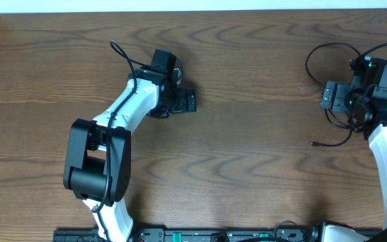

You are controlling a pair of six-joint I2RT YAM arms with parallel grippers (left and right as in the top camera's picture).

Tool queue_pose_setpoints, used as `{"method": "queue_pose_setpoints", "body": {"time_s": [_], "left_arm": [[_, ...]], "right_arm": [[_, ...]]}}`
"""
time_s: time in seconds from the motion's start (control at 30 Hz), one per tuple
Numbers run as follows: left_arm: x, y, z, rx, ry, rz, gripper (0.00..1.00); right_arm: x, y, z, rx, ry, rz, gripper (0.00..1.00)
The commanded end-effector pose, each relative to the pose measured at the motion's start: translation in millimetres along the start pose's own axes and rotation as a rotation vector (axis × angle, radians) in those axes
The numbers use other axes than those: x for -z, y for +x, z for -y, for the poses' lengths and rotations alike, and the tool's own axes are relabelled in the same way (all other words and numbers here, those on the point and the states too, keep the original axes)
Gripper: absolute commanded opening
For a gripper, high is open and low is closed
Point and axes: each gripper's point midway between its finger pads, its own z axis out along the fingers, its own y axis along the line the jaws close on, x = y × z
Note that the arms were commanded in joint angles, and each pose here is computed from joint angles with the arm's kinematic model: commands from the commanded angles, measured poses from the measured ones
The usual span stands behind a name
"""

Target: Untangle cables

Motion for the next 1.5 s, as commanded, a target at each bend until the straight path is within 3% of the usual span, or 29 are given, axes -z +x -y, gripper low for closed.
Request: {"method": "queue_pose_setpoints", "body": {"time_s": [0.0,1.13,1.33,1.47], "left_arm": [[-5,4,-3,0.007,0.0,-0.023,0.98],[1,6,1,-0.003,0.0,-0.017,0.98],[37,-11,6,-0.088,-0.107,0.13,0.98],[64,-14,13,-0.257,-0.15,0.222,0.98]], "right_arm": [[1,-4,0,-0.012,-0.005,0.007,0.99],[1,-4,0,-0.012,-0.005,0.007,0.99],[1,-4,0,-0.012,-0.005,0.006,0.99],[1,-4,0,-0.012,-0.005,0.006,0.99]]}}
